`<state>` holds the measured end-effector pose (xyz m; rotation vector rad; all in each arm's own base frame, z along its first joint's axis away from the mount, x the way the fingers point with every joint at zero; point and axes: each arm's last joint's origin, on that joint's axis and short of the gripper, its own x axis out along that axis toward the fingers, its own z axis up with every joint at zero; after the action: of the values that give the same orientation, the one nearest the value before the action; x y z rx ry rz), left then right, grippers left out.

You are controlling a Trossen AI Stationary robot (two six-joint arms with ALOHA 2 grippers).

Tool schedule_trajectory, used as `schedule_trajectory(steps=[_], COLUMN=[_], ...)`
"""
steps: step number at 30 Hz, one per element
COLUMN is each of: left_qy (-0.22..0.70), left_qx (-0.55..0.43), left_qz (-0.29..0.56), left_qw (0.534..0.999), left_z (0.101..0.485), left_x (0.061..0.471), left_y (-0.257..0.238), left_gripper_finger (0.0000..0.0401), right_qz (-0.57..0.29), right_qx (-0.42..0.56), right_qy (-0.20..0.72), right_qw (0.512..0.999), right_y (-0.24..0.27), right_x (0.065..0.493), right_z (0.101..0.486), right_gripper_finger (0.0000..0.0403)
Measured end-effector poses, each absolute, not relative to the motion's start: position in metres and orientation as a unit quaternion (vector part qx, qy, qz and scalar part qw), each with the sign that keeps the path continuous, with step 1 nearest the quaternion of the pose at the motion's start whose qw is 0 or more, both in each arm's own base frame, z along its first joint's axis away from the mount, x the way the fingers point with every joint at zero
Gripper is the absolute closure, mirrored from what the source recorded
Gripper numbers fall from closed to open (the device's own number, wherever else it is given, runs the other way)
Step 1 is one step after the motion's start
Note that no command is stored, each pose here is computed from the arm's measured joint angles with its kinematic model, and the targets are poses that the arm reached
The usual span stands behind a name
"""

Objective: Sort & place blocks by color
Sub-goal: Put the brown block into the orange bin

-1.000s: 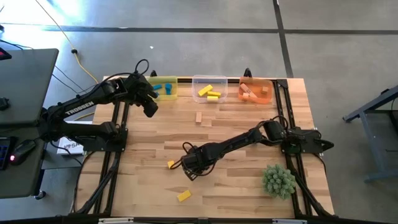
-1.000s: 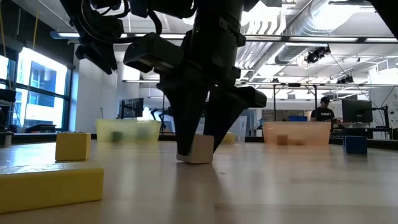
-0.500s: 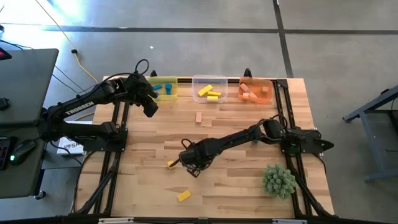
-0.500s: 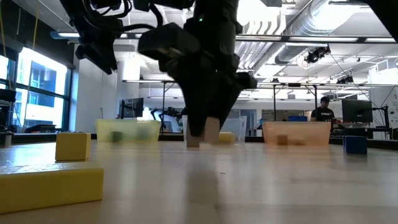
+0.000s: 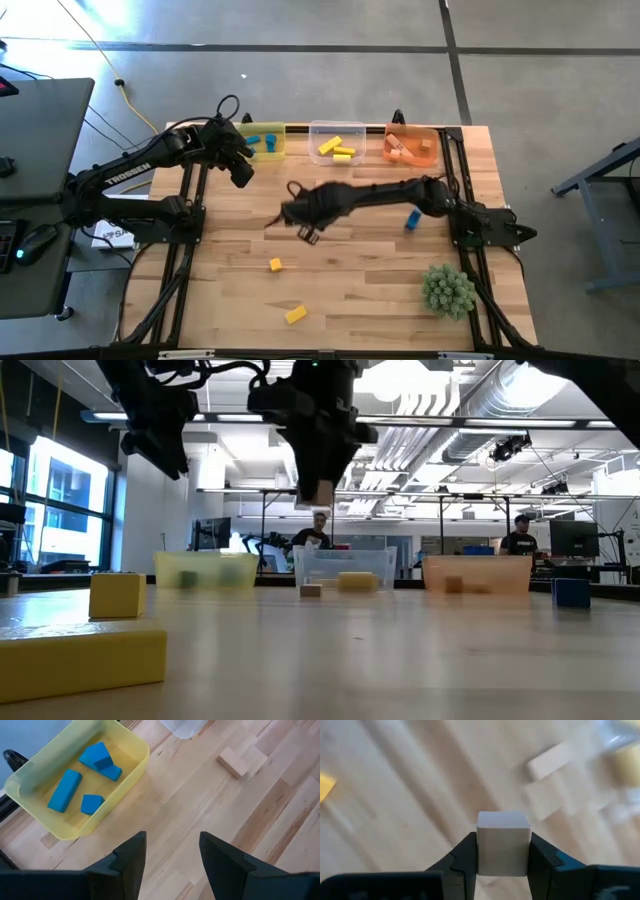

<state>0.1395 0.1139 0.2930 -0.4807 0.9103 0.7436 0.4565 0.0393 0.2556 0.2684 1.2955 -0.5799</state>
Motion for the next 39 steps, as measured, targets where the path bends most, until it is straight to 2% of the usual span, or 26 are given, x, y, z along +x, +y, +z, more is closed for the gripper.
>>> schedule_trajectory(steps=[8,18,24,32,39], left_qy=[0.412,0.358,0.338,0.332,0.336], left_qx=[-0.207,-0.176,-0.13,-0.069,-0.056], left_qz=[0.353,0.384,0.376,0.395,0.402], left_qw=[0.814,0.833,0.853,0.854,0.85], left_z=[0.297,0.305,0.31,0.315,0.315], left_x=[0.138,0.145,0.149,0.15,0.15], left_y=[0.114,0.122,0.125,0.129,0.13], left_gripper_finger=[0.0229,0.0229,0.0229,0.0229,0.0229], right_qz=[-0.296,-0.408,-0.427,-0.444,-0.48], right_qx=[0.127,0.115,0.115,0.1,0.126], right_qy=[0.571,0.558,0.554,0.573,0.624], right_qw=[0.755,0.714,0.705,0.682,0.604], right_y=[-0.015,-0.089,-0.126,-0.153,-0.165], right_x=[0.445,0.409,0.393,0.382,0.343], right_z=[0.291,0.322,0.332,0.325,0.292], right_gripper_finger=[0.0303,0.0303,0.0303,0.0303,0.0303])
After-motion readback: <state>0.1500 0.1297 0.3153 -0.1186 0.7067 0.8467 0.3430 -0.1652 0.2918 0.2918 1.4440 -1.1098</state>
